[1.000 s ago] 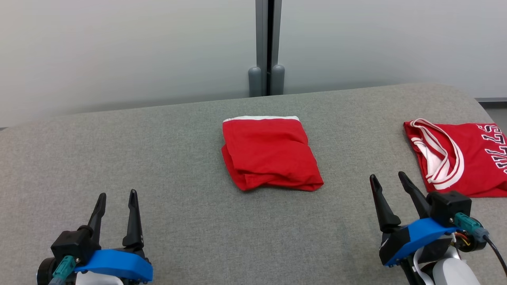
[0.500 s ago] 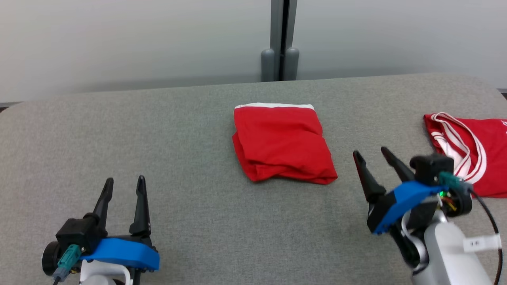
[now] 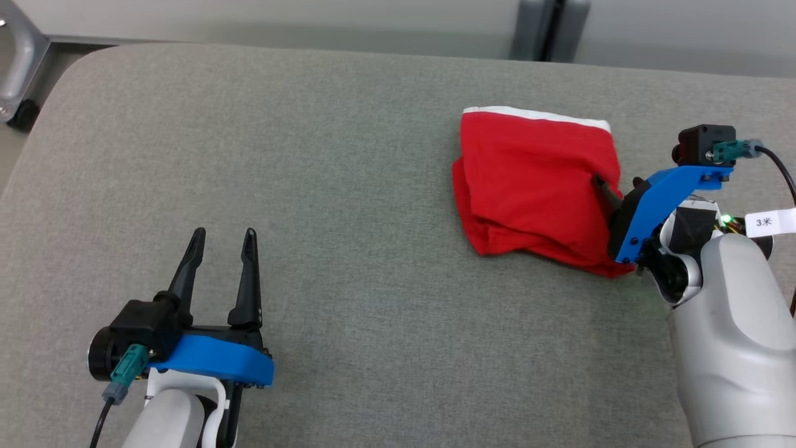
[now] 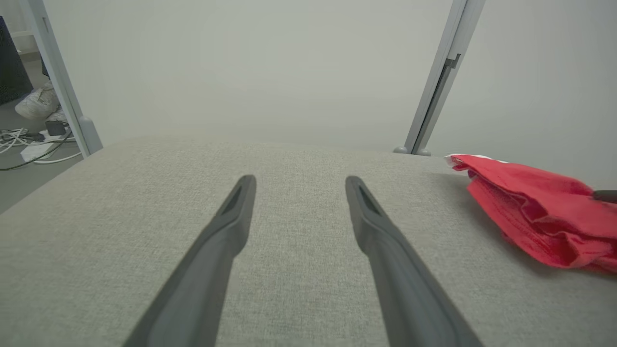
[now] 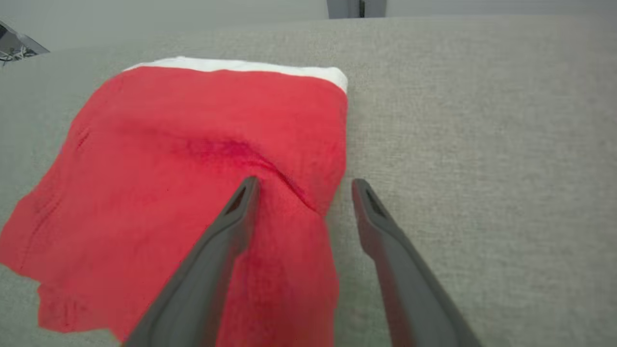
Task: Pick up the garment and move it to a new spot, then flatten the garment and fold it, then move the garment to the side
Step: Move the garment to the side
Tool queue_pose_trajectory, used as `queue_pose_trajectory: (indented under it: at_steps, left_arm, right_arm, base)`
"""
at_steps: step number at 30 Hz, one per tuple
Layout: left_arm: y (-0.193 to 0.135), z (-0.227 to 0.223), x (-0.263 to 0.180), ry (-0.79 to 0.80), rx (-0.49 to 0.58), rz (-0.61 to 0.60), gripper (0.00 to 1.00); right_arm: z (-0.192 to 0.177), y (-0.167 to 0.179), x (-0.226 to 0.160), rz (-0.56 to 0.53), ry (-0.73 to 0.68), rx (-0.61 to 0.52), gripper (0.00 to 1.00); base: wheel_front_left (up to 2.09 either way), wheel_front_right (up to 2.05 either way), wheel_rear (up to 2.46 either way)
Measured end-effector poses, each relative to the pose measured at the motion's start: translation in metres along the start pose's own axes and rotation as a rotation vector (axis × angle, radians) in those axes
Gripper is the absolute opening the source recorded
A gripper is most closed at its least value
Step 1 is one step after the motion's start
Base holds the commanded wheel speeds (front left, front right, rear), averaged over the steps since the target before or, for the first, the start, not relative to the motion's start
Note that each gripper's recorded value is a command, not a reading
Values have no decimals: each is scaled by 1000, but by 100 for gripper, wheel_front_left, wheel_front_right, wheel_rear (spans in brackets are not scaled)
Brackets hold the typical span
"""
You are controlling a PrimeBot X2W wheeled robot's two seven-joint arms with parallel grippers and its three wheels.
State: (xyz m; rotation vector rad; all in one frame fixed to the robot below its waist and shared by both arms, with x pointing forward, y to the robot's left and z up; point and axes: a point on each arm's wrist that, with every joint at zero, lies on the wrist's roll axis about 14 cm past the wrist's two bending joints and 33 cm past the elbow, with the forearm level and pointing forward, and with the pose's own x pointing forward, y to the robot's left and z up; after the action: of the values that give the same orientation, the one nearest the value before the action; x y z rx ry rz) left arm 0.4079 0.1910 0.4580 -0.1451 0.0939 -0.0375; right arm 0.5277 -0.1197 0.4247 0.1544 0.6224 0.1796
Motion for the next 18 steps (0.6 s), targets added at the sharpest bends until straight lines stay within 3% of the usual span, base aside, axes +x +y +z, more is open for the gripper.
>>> queue_pose_trajectory:
  at_steps: [8, 9, 10, 11, 18]
  left_arm:
    - [17, -16, -1, 44, 3, 45, 100]
    - [16, -16, 1, 43, 2, 43, 100]
    - [14, -17, 4, 42, 0, 38, 100]
    - [12, -17, 6, 42, -1, 32, 100]
    - [-6, -26, 21, 56, -3, -26, 100]
  right_arm:
    - [-45, 13, 36, 22, 176, 30, 100]
    - [-43, 14, 39, 26, 174, 23, 57]
    - [-41, 16, 41, 33, 160, 17, 7]
    - [-39, 18, 43, 39, 149, 12, 0]
    - [-17, 18, 36, 35, 102, -172, 0]
  base:
    - [0, 0, 0]
    - [0, 0, 0]
    - [0, 0, 0]
    - [0, 0, 0]
    - [0, 0, 0]
